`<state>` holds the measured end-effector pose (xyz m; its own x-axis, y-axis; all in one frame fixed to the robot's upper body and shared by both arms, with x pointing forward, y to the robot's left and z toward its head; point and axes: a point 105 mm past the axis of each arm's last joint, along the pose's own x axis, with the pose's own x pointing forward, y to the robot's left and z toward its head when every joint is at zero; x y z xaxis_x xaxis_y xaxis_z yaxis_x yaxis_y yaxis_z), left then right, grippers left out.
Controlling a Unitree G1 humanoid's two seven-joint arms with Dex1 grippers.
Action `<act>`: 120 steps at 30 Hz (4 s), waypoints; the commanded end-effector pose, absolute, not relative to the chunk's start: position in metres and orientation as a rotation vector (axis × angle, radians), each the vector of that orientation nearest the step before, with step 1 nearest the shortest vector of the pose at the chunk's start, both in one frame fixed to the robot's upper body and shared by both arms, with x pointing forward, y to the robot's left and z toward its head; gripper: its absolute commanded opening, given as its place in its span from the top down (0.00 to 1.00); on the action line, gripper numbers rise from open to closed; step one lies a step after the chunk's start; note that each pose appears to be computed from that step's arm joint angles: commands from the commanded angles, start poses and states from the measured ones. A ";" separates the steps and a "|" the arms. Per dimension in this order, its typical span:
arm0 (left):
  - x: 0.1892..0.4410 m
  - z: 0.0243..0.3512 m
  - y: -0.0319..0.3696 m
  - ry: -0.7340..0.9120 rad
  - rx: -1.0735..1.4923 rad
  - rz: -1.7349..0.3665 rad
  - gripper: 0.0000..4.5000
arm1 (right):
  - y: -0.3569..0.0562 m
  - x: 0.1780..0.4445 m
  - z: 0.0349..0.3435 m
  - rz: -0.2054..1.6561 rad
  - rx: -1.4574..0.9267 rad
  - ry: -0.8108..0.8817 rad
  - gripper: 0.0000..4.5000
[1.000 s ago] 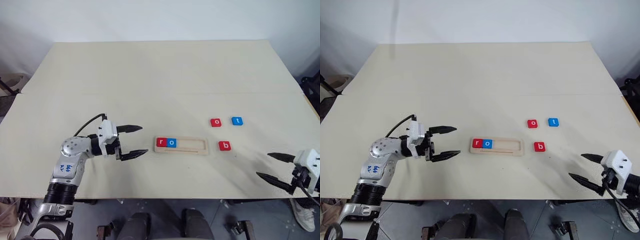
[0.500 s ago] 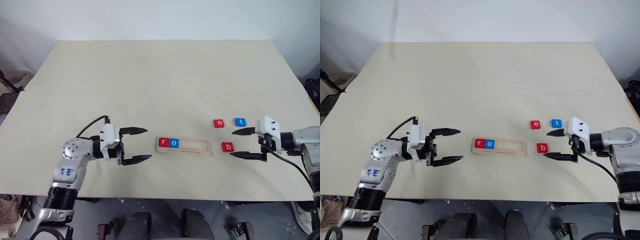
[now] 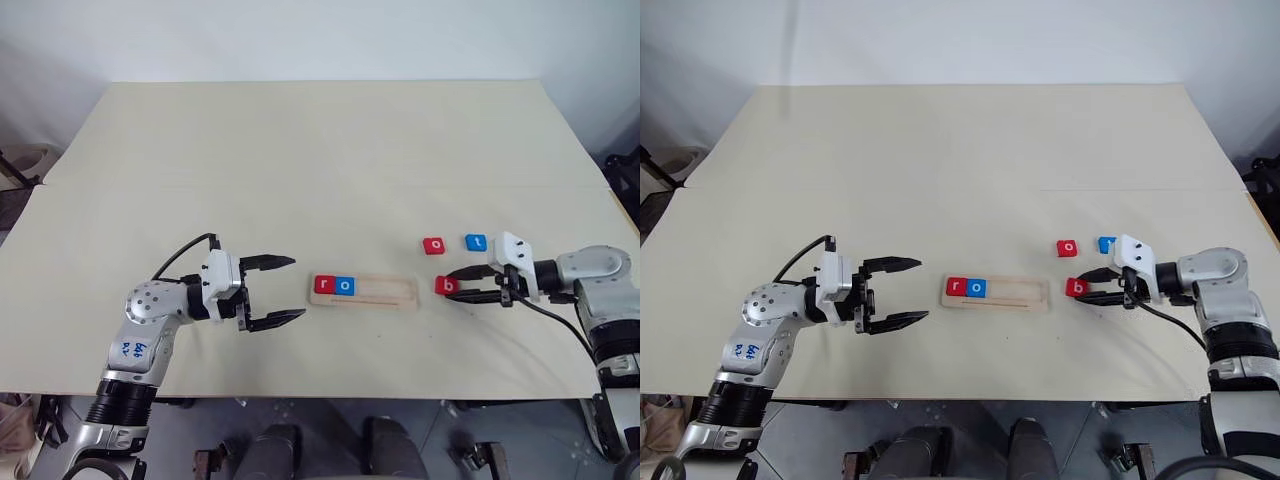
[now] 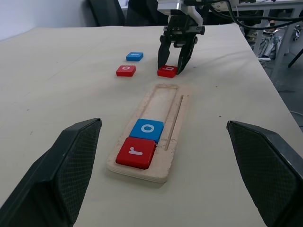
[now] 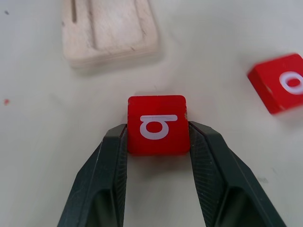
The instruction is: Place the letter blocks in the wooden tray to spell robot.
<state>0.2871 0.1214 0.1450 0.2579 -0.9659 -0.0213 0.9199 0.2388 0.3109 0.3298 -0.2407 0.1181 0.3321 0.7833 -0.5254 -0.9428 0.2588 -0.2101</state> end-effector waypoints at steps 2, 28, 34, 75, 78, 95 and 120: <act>0.286 0.156 0.123 -0.233 0.303 -1.297 0.00 | -0.219 0.328 0.146 1.261 -0.521 0.245 0.67; 0.287 0.152 0.124 -0.215 0.298 -1.272 0.00 | -0.117 0.335 0.142 1.349 -0.546 0.240 0.67; 0.288 0.154 0.123 -0.220 0.297 -1.269 0.00 | -0.114 0.333 0.142 1.355 -0.532 0.229 0.29; 0.288 0.156 0.121 -0.218 0.296 -1.271 0.00 | -0.124 0.325 0.130 1.260 -0.452 0.273 0.99; 0.288 0.156 0.121 -0.217 0.296 -1.267 0.00 | -0.128 0.325 0.133 1.250 -0.451 0.272 0.99; 0.290 0.158 0.123 -0.219 0.299 -1.258 0.00 | -0.127 0.327 0.128 1.249 -0.451 0.302 0.99; 0.291 0.153 0.120 -0.205 0.280 -1.279 0.00 | -0.235 0.284 0.169 0.823 -0.289 0.074 0.66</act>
